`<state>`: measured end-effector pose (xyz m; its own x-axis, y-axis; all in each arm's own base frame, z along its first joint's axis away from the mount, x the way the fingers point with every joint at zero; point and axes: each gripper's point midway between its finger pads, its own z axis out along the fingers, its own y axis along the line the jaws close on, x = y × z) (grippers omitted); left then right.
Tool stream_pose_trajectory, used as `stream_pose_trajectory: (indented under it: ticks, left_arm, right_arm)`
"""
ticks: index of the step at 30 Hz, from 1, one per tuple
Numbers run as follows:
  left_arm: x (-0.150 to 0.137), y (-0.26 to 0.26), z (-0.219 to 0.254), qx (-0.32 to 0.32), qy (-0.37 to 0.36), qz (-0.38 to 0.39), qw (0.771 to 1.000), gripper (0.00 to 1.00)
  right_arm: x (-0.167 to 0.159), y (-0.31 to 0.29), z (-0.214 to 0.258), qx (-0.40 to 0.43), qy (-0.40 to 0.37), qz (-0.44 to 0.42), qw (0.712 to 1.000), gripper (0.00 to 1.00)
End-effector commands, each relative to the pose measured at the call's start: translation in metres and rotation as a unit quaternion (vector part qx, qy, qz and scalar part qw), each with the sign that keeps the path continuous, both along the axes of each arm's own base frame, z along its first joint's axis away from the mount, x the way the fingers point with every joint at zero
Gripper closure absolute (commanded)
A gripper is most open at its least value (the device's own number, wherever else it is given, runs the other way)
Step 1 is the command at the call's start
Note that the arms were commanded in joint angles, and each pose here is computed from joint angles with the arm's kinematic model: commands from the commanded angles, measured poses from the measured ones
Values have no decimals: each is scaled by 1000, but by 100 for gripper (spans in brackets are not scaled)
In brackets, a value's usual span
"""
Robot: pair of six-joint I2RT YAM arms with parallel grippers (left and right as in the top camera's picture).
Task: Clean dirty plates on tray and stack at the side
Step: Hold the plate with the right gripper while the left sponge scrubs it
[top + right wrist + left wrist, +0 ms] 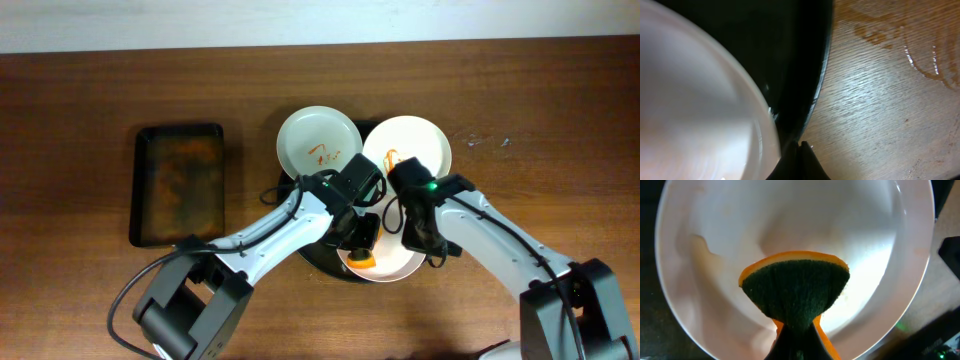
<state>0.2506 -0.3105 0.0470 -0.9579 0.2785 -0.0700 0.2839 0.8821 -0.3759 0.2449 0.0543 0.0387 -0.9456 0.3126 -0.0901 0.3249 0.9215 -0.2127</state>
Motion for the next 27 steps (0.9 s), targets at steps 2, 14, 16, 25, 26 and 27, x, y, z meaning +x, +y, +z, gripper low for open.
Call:
stream_pose_trajectory:
  ticks: [2,14,16,25,26,27]
  left_arm:
    - [1,0,-8,4,11,53,999,100]
    - [18,7,-22,54,-58,80,994,100]
    - [25,24,-25,94,-79,94,988,99]
    - [7,52,-61,129,-61,142,979,99]
    - [8,54,-61,132,-62,144,979,100]
    - [10,57,-61,138,-69,146,977,99]
  right_arm:
    - [-2,4,1,34,7,-16,999,96]
    - [22,51,3,224,-9,32,974,96]
    - [37,75,11,282,-41,105,953,96]
    - [42,73,-25,269,-11,90,959,96]
    - [39,72,-31,266,-1,87,960,96]
    - [37,70,-35,261,7,85,961,96]
